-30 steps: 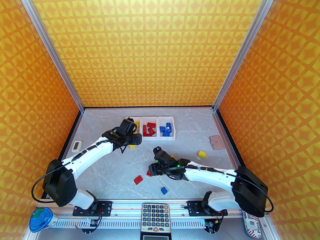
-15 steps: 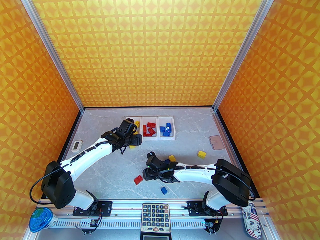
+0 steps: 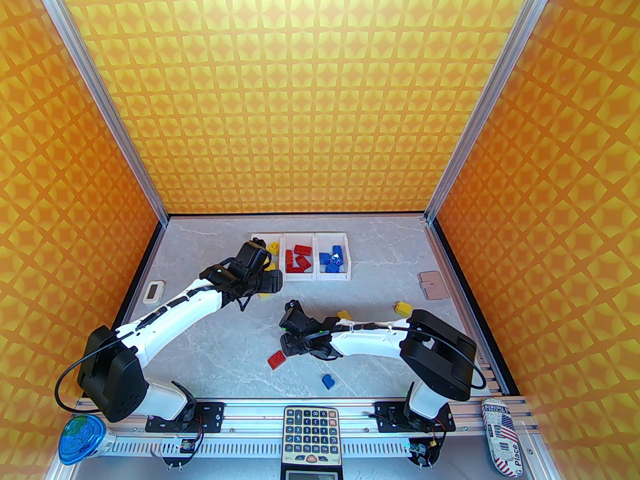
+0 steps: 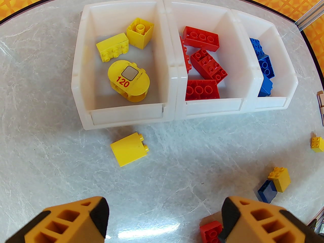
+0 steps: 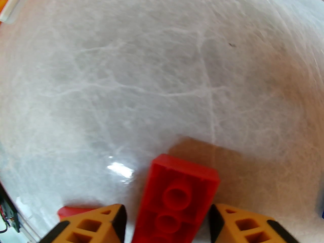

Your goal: Sort the legos into containers by color

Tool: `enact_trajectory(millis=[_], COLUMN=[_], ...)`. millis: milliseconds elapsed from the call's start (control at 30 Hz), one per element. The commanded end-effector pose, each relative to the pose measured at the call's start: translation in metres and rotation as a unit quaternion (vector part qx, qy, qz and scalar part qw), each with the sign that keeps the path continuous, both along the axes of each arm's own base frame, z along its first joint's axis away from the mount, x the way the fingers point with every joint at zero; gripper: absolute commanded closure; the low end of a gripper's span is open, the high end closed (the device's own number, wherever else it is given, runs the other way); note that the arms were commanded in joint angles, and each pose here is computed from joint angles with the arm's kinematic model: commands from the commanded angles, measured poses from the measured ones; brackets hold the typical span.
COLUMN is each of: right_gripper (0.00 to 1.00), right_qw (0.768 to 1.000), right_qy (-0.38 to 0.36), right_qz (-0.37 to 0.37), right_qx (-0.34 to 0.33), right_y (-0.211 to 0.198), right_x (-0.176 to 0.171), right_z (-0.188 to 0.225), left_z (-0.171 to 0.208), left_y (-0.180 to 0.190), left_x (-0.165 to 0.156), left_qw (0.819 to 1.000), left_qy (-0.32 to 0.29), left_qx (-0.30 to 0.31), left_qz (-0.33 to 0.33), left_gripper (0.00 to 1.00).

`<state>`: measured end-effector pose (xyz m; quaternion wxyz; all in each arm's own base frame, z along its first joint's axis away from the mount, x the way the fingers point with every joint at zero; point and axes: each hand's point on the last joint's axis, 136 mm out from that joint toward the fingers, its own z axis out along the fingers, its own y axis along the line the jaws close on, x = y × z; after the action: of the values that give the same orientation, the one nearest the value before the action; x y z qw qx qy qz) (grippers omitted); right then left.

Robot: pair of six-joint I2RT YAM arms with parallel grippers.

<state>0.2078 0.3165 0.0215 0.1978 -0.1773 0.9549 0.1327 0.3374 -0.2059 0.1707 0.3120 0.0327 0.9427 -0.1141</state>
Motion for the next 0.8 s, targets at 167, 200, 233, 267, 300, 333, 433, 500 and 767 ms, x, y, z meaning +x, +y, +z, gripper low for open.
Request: enact_trajectory(millis=[167,200,233,267,300,333,433,500,767], right_gripper=[0.55,0.57,0.59,0.62,0.64,0.66,0.68,0.70,0.74], right_qw=[0.999,0.999,0.999,0.999,0.999,0.999,0.998,0.998,0.992], right_qy=[-0.016,-0.017,-0.018,-0.019,-0.022,-0.024,-0.033,-0.039,-0.103], right_qz=[0.009,0.009,0.010,0.010,0.012,0.012,0.017,0.021,0.039], right_qx=[-0.046,-0.046,-0.046,-0.046,-0.046,-0.048,-0.047,-0.047,-0.066], right_y=[-0.009,-0.009,-0.009,-0.009,-0.008,-0.008,-0.007,-0.006,-0.005], right_x=[0.004,0.004,0.005,0.005,0.006,0.007,0.009,0.011,0.031], right_z=[-0.010,-0.009,-0.008,-0.007,-0.005,-0.004,0.004,0.009,0.057], left_z=[0.009,0.009,0.009,0.010,0.009,0.009,0.011,0.012,0.025], left_y=[0.000,0.000,0.000,0.000,0.001,0.001,0.001,0.002,0.007], left_x=[-0.007,-0.007,-0.007,-0.008,-0.008,-0.008,-0.010,-0.012,-0.019], left_qw=[1.000,1.000,1.000,1.000,1.000,1.000,1.000,1.000,0.999], left_qy=[-0.005,-0.005,-0.004,-0.004,-0.004,-0.004,-0.006,-0.008,-0.021], left_qx=[-0.014,-0.014,-0.013,-0.013,-0.012,-0.013,-0.016,-0.018,-0.024], left_qz=[-0.002,-0.003,-0.003,-0.004,-0.003,-0.002,-0.002,-0.002,-0.006], left_gripper=[0.22,0.22,0.22,0.23,0.23,0.23,0.23,0.23,0.23])
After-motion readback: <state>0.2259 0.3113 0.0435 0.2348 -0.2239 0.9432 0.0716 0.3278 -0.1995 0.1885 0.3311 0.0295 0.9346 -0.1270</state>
